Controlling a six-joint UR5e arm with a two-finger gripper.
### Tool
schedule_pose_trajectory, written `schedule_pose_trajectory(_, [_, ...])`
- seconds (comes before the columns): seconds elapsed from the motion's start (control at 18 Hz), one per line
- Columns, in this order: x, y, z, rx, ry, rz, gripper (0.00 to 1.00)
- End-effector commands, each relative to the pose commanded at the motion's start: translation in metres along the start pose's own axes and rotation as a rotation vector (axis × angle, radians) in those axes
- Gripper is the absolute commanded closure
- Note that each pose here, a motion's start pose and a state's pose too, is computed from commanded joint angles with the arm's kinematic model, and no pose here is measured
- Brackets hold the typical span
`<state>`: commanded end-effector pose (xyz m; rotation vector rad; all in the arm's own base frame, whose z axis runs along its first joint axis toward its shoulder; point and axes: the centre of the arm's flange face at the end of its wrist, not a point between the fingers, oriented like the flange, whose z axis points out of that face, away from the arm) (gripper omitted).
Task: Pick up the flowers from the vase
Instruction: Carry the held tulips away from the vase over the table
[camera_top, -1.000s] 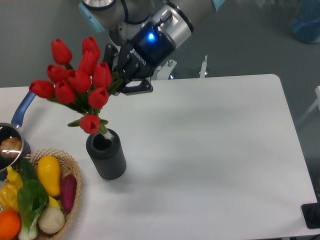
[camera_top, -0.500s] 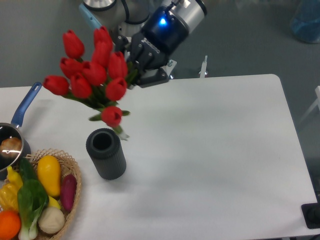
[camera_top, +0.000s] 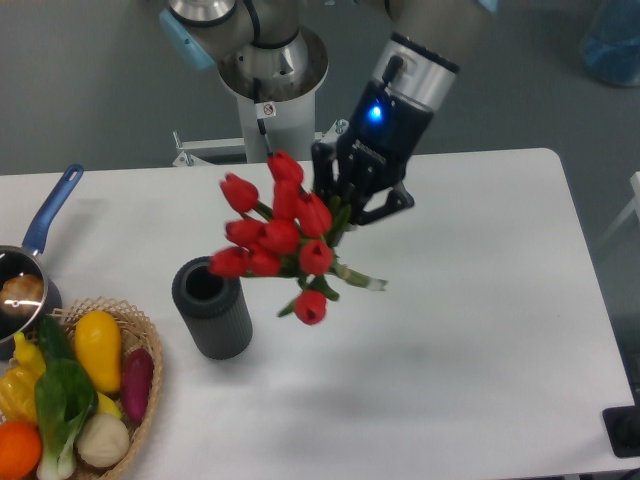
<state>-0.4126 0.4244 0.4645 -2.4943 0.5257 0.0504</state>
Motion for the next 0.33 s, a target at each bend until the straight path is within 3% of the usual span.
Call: schedule_pose_trajectory(0.33, [-0.020,0.030,0.021,-0.222,0.054,0.054,1.00])
